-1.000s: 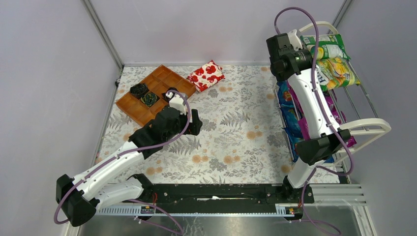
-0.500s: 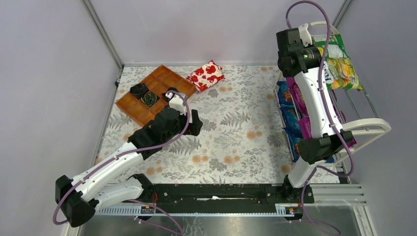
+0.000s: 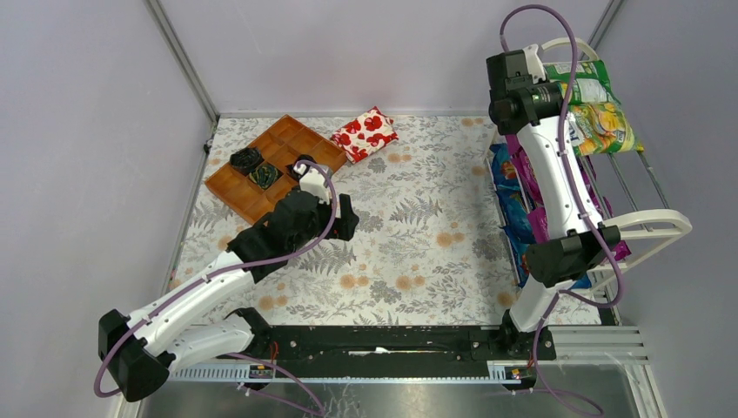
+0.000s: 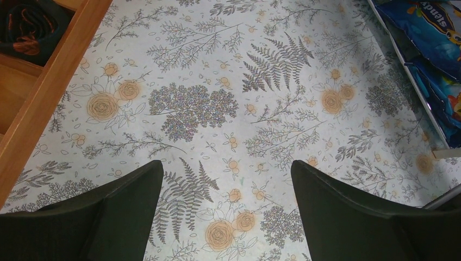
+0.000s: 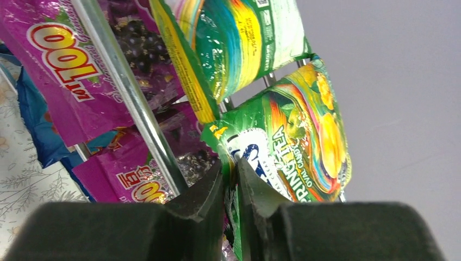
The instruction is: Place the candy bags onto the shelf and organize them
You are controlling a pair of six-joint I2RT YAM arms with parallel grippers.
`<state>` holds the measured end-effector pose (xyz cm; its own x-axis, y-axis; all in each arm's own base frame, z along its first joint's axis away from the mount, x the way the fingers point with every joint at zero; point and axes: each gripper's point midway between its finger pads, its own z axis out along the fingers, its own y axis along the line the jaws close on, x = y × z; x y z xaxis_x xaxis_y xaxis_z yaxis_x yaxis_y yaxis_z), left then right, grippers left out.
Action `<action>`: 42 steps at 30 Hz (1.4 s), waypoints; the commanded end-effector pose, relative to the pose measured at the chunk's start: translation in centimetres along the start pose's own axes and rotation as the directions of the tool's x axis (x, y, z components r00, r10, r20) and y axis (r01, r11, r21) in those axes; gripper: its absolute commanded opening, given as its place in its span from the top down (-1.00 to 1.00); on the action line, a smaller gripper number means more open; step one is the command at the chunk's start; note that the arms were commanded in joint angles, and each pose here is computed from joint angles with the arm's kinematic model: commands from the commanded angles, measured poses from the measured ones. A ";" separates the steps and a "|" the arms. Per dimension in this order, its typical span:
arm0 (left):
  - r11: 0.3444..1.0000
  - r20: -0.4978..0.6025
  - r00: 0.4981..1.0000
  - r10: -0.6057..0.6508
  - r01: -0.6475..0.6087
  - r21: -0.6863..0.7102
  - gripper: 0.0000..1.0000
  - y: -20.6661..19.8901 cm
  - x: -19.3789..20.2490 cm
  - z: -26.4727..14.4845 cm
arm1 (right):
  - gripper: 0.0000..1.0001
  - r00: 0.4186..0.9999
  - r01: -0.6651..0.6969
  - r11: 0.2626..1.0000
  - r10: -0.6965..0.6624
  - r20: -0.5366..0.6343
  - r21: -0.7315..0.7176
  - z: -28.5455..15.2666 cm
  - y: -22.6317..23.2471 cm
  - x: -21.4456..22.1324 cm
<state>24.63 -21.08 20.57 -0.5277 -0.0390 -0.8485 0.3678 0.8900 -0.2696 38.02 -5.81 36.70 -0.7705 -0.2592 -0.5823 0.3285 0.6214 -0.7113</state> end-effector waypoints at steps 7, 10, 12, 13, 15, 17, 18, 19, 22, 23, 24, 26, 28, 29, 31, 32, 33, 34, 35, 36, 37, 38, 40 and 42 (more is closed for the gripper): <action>1.000 0.028 1.000 -0.008 0.008 0.005 -0.85 -0.1 -0.9 0.8 | 0.26 0.996 -0.067 0.996 0.069 0.052 -0.053 -0.5 0.1 -1.3; 1.000 0.012 1.000 -0.010 0.010 0.003 -0.85 0.0 -0.6 1.1 | -0.02 0.993 -0.091 0.993 0.096 0.068 -0.075 -1.2 -0.4 -1.8; 1.000 0.006 1.000 -0.011 0.011 0.005 -0.85 -0.1 -0.5 1.3 | -0.24 0.989 -0.112 0.989 0.120 0.085 -0.093 -2.2 -1.0 -2.0; 1.000 0.002 1.000 -0.013 0.013 0.003 -0.85 -0.1 -0.4 1.3 | -0.35 0.986 -0.123 0.987 0.133 0.097 -0.105 -2.7 -1.3 -2.0; 1.000 -0.003 1.000 -0.023 0.023 -0.004 -0.85 0.1 -0.4 1.5 | -0.64 0.976 -0.160 0.975 0.180 0.122 -0.154 -4.0 -1.7 -2.1; 0.999 -0.006 0.999 -0.034 0.034 -0.019 -0.89 0.4 -0.5 1.6 | -0.97 0.954 -0.212 0.944 0.255 0.156 -0.251 -5.6 -1.8 -2.1; 0.999 -0.003 0.999 -0.037 0.036 -0.027 -0.91 0.6 -0.7 1.6 | -0.99 0.939 -0.231 0.917 0.298 0.173 -0.325 -6.5 -1.6 -2.1; 0.999 0.000 0.999 -0.037 0.037 -0.033 -0.92 0.7 -0.8 1.6 | -1.00 0.913 -0.256 0.880 0.357 0.199 -0.401 -7.9 -1.9 -1.8; 0.998 0.025 0.999 -0.039 0.040 -0.049 -0.97 0.9 -1.7 1.1 | -1.00 0.797 -0.225 0.703 0.531 0.288 -0.674 -13.2 -1.5 -2.0; 0.998 0.035 0.999 -0.040 0.042 -0.054 -0.97 1.0 -2.1 0.8 | -1.00 0.746 -0.196 0.637 0.590 0.308 -0.746 -15.1 -1.5 -1.8; 0.997 0.050 0.998 -0.042 0.045 -0.057 -0.98 1.0 -2.6 0.4 | -1.00 0.673 -0.186 0.575 0.665 0.323 -0.797 -17.1 -2.6 -1.6; 0.997 0.093 0.995 -0.045 0.051 -0.055 -0.97 0.8 -4.4 -0.7 | -1.00 0.549 -0.197 0.465 0.782 0.296 -0.863 -19.9 -4.6 -0.7; 0.997 0.164 0.985 -0.053 0.062 -0.050 -0.97 0.3 -7.6 -2.4 | -1.00 0.459 -0.200 0.407 0.843 0.282 -0.891 -21.8 -7.0 0.3; 0.997 0.199 0.979 -0.052 0.062 -0.042 -0.97 0.0 -9.1 -3.3 | -1.00 0.426 -0.202 0.392 0.860 0.280 -0.897 -22.5 -8.2 0.8; 0.998 0.276 0.960 -0.046 0.058 -0.035 -0.97 -0.4 -12.4 -5.4 | -1.00 0.380 -0.203 0.372 0.882 0.277 -0.906 -23.8 -10.3 1.5; 0.998 0.316 0.948 -0.039 0.053 -0.035 -0.97 -0.5 -14.0 -6.6 | -1.00 0.362 -0.197 0.368 0.889 0.281 -0.909 -24.4 -11.2 1.7; 0.998 0.358 0.933 -0.031 0.048 -0.038 -0.97 -0.6 -15.7 -7.8 | -1.00 0.344 -0.187 0.363 0.895 0.285 -0.913 -25.1 -12.1 1.9; 0.998 0.400 0.916 -0.019 0.039 -0.043 -0.98 -0.6 -17.2 -9.2 | -1.00 0.329 -0.180 0.357 0.900 0.286 -0.916 -25.7 -12.9 2.0; 0.998 0.441 0.898 -0.003 0.029 -0.051 -0.97 -0.5 -18.6 -10.5 | -1.00 0.326 -0.168 0.354 0.901 0.287 -0.920 -26.2 -13.4 2.1; 0.998 0.482 0.876 0.019 0.012 -0.060 -0.97 -0.4 -19.9 -11.8 | -1.00 0.335 -0.160 0.352 0.898 0.285 -0.922 -26.5 -13.6 2.2; 0.997 0.518 0.854 0.044 -0.008 -0.072 -0.97 -0.3 -21.0 -13.0 | -1.00 0.354 -0.161 0.348 0.894 0.275 -0.924 -26.6 -13.5 2.2; 0.996 0.551 0.832 0.067 -0.022 -0.087 -0.97 0.0 -22.0 -14.2 | -1.00 0.373 -0.168 0.342 0.890 0.262 -0.925 -26.6 -13.5 2.2; 0.991 0.603 0.791 0.106 -0.034 -0.130 -0.97 0.7 -23.4 -16.5 | -1.00 0.413 -0.185 0.330 0.881 0.232 -0.926 -26.4 -12.9 2.0; 0.989 0.644 0.755 0.124 -0.040 -0.144 -0.97 1.1 -24.3 -18.4 | -1.00 0.443 -0.182 0.325 0.870 0.217 -0.928 -26.1 -11.9 2.4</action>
<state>24.65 -14.33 45.44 -0.0201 -0.2578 -0.9660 0.3444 0.9053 -0.2487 16.30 3.84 56.78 0.2044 0.2629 -0.9429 -0.2347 0.9483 0.2135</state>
